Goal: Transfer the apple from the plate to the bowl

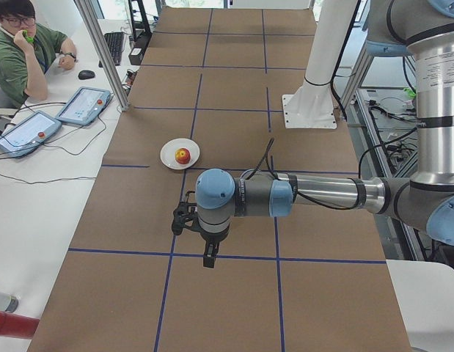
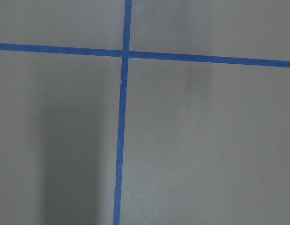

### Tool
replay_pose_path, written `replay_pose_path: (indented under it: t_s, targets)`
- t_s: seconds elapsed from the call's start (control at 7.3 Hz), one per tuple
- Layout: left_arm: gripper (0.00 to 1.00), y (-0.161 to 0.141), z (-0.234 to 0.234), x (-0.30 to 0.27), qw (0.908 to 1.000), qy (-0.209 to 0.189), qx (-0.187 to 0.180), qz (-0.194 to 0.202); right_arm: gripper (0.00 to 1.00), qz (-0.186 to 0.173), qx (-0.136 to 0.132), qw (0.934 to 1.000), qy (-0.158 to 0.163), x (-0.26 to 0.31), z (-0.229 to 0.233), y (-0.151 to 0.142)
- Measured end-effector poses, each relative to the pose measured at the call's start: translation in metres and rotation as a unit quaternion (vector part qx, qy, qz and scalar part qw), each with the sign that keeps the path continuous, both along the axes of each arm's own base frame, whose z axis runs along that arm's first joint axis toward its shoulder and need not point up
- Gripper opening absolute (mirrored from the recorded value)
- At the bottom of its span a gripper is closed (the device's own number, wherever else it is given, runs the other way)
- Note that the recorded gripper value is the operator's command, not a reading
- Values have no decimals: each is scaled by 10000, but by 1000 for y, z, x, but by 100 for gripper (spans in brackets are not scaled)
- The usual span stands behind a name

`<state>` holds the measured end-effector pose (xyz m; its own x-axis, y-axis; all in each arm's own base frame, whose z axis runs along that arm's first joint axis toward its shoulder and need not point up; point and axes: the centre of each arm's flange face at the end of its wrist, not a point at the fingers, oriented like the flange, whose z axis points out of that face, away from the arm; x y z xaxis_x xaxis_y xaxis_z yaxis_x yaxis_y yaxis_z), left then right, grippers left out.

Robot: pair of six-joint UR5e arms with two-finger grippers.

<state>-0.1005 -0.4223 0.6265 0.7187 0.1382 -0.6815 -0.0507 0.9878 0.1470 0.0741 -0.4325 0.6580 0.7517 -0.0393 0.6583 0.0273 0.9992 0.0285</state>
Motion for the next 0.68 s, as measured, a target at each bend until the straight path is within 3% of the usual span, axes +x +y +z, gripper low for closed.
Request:
replay_pose_path:
  t_s: [0.41, 0.68]
  targets:
    - [100, -22, -34, 2, 9996, 10, 276, -93, 100, 0, 0, 10000, 0, 0, 0, 0]
    - [100, -72, -84, 32, 9990, 48, 429, -133, 100, -2, 2, 10000, 0, 0, 0, 0]
